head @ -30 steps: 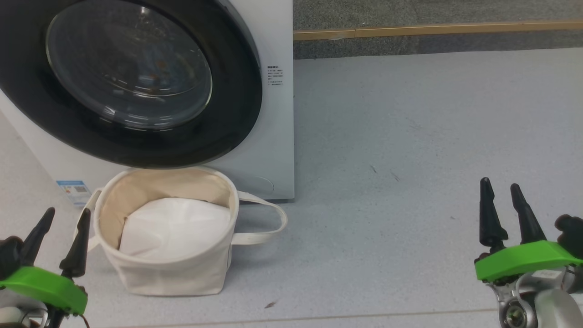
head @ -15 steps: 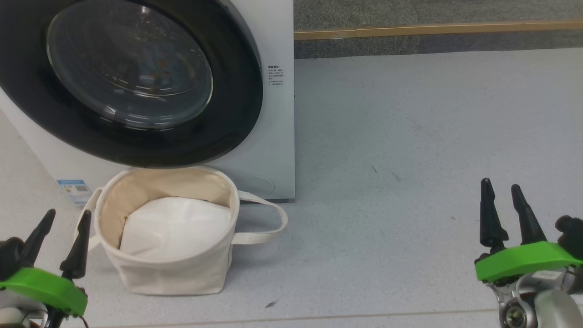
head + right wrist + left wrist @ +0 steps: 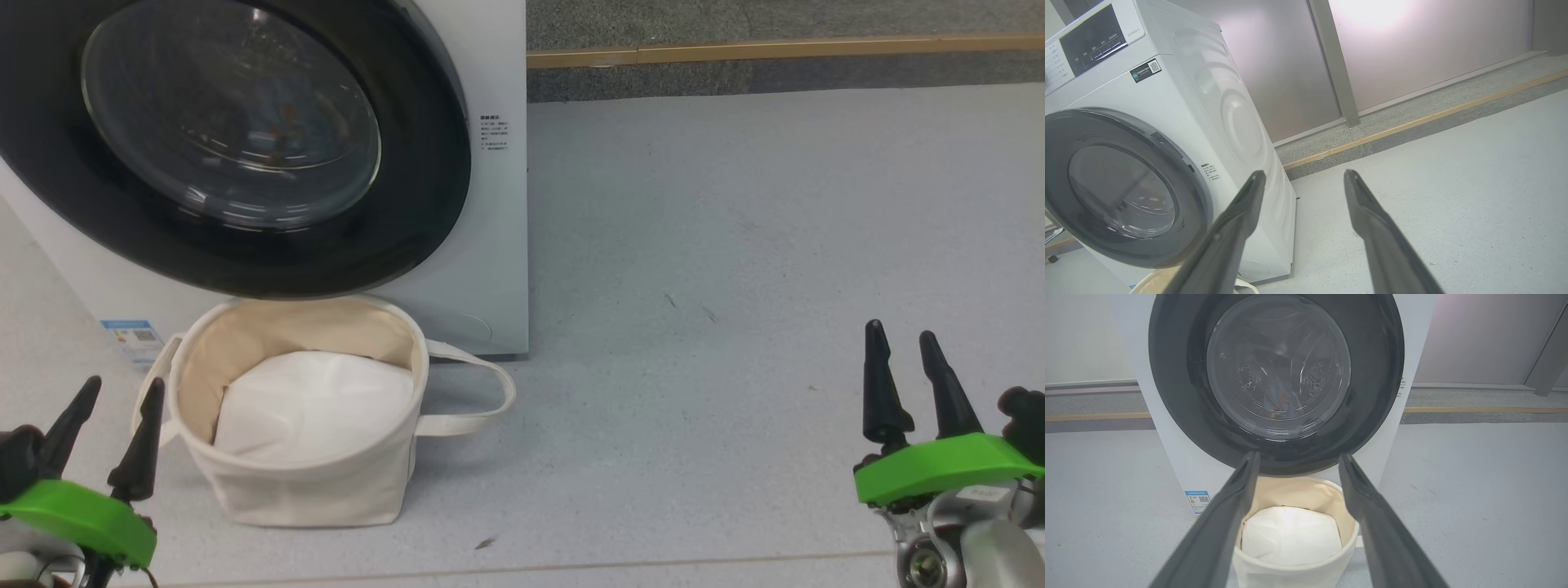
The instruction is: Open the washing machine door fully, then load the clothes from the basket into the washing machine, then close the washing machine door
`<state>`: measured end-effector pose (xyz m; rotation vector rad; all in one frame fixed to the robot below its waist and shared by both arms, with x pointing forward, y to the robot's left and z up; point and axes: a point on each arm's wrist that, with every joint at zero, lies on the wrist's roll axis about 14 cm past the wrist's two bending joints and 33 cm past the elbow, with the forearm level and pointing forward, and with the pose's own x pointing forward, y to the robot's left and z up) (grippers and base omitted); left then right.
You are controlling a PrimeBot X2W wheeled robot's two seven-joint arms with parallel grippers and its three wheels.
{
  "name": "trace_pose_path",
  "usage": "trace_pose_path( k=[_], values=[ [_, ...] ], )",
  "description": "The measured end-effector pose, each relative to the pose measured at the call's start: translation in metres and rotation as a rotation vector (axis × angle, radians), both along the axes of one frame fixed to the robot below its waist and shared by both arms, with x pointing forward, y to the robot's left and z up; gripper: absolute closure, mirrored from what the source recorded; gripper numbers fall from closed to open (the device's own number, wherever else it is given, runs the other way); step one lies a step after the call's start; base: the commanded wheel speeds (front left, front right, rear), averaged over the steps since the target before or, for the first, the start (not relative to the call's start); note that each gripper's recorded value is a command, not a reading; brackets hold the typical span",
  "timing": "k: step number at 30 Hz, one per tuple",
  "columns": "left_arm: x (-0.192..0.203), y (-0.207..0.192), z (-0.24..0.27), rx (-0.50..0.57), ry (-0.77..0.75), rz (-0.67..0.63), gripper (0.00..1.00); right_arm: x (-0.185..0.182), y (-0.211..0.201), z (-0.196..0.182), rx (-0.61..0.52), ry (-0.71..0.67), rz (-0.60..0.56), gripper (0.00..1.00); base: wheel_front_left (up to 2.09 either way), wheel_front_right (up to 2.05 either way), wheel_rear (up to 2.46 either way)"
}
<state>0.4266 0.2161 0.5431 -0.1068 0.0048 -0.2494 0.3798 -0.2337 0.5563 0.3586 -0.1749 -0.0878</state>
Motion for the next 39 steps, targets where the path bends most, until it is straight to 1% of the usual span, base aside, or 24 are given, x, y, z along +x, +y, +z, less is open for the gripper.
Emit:
trace_pose_path(
  k=[3,4,9,11,15,39],
  values=[
    [0.000,-0.001,0.000,-0.003,0.001,-0.007,0.00,0.000,-0.002,-0.003,0.002,0.007,-0.006,0.00,0.00,0.00,0.00],
    [-0.001,-0.003,-0.003,-0.005,0.010,-0.011,1.00,0.000,-0.002,-0.009,0.007,0.026,-0.006,1.00,0.00,0.00,0.00],
    [-0.026,-0.027,-0.059,-0.053,0.154,-0.033,1.00,-0.016,0.001,-0.059,0.041,0.169,-0.008,1.00,0.00,0.00,0.00],
    [-0.033,-0.030,-0.070,-0.074,0.190,-0.031,1.00,-0.021,0.001,-0.069,0.060,0.200,-0.008,1.00,0.00,0.00,0.00],
    [-0.030,-0.025,-0.066,-0.107,0.187,-0.009,1.00,-0.019,0.001,-0.068,0.098,0.193,-0.008,1.00,0.00,0.00,0.00],
    [-0.028,-0.032,-0.063,-0.370,0.231,0.059,1.00,-0.016,0.004,-0.072,0.328,0.185,0.004,1.00,0.00,0.00,0.00]
  ],
)
